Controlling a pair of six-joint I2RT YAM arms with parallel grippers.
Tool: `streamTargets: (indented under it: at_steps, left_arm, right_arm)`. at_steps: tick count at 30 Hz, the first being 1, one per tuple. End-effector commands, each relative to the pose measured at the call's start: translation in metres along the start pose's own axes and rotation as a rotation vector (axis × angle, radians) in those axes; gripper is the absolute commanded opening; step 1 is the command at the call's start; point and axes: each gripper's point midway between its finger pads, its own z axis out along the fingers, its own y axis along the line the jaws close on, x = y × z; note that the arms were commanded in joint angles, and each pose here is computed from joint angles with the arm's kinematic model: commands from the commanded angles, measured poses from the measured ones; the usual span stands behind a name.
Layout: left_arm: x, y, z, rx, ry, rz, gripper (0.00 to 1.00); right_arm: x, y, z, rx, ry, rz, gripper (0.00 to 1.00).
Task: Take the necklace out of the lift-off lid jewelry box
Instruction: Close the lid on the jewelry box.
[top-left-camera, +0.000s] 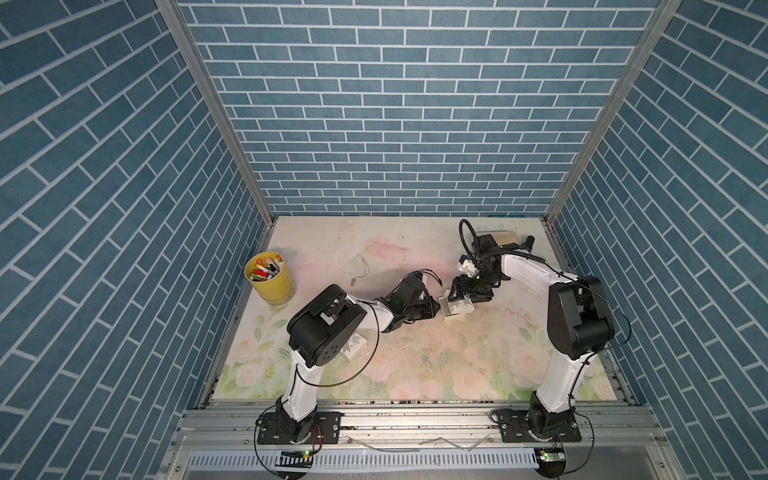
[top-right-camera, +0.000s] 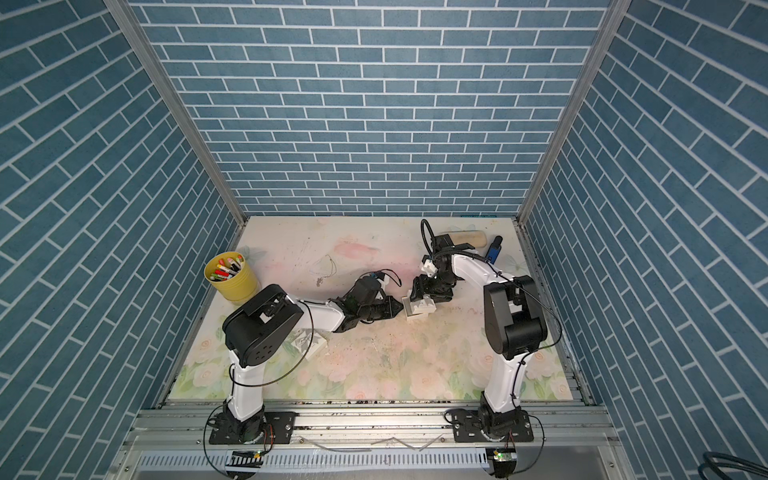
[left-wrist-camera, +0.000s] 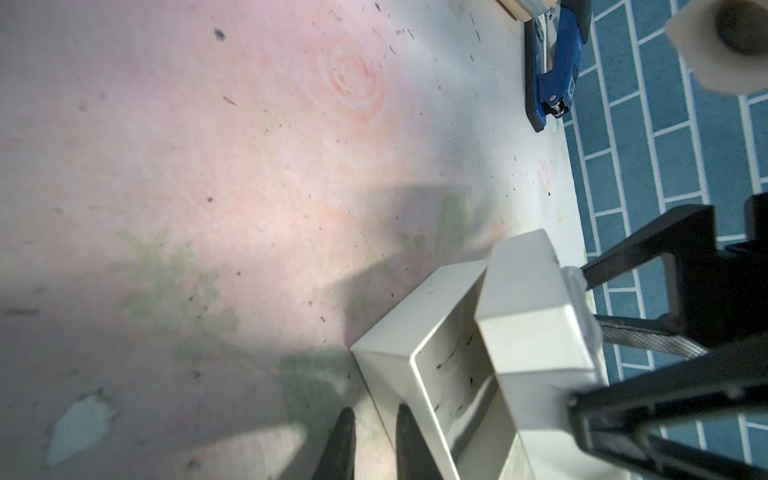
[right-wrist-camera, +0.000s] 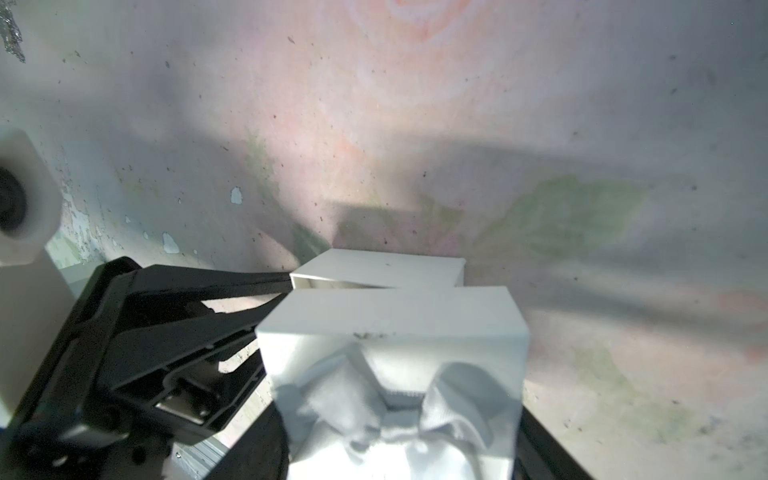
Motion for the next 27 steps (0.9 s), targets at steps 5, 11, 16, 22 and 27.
streamTargets:
  at_steps: [5, 11, 16, 22, 27]
  left_arm:
    - [0.004, -0.001, 0.007, 0.009, 0.004, 0.007, 0.20]
    - [0.005, -0.005, 0.011, 0.018, 0.011, 0.008, 0.20]
    - [0.003, -0.009, 0.011, 0.026, 0.009, 0.011, 0.20]
    - [0.004, -0.010, 0.011, 0.028, 0.010, 0.013, 0.20]
    - [0.003, -0.009, 0.011, 0.027, 0.008, 0.013, 0.20]
  right_arm:
    - [0.005, 0.004, 0.007, -0.034, 0.028, -0.003, 0.63]
    - [0.004, 0.007, 0.006, -0.050, 0.025, -0.002, 0.63]
    - [0.005, 0.008, 0.010, -0.048, 0.029, -0.002, 0.64]
    - [0.006, 0.002, 0.015, -0.021, 0.037, 0.001, 0.64]
    - [0.006, 0.000, 0.014, 0.011, 0.027, -0.002, 0.64]
